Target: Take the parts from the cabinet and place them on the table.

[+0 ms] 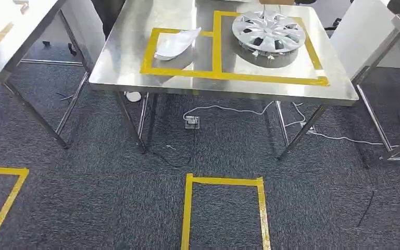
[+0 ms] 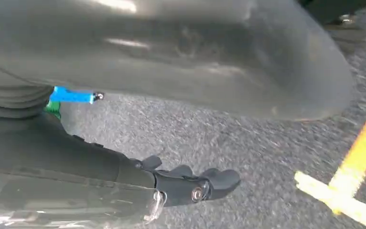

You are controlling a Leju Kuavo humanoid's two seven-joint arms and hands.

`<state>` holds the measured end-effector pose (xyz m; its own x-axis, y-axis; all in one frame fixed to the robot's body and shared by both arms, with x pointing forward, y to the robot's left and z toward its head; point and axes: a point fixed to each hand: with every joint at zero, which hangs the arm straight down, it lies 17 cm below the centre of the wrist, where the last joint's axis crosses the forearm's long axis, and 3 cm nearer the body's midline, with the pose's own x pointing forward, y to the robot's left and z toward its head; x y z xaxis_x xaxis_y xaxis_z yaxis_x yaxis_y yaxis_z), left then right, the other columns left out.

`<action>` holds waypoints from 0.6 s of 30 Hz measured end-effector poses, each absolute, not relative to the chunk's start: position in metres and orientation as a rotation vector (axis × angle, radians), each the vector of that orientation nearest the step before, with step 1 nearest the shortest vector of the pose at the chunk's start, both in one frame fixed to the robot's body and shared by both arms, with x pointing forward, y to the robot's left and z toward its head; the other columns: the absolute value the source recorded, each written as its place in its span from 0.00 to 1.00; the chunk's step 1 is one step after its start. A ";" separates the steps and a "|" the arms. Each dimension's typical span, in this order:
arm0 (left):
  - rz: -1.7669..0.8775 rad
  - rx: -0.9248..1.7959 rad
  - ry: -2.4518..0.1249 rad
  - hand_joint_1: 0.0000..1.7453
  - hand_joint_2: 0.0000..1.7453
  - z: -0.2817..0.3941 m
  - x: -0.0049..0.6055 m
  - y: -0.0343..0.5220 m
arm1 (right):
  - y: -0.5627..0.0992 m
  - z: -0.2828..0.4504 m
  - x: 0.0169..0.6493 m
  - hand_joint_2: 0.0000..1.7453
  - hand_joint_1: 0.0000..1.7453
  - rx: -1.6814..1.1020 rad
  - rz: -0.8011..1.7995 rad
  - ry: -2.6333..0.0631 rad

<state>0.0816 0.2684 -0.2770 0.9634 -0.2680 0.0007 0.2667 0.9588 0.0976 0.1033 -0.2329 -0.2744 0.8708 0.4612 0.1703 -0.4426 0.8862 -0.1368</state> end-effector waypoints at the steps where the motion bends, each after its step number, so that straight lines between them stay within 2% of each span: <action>1: -0.272 0.098 -0.013 0.00 0.00 -0.277 0.081 0.269 | -0.233 -0.275 0.102 0.00 0.00 -0.092 0.478 -0.196; 18: -0.319 0.092 -0.006 0.00 0.00 -0.277 0.077 0.268 | -0.251 -0.276 0.098 0.00 0.00 -0.131 0.470 -0.151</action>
<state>0.0772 0.2679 -0.2773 0.9494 -0.3138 -0.0091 0.3133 0.9453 0.0912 0.0984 -0.2508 -0.2762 0.8807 0.4596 0.1146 -0.4402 0.8835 -0.1603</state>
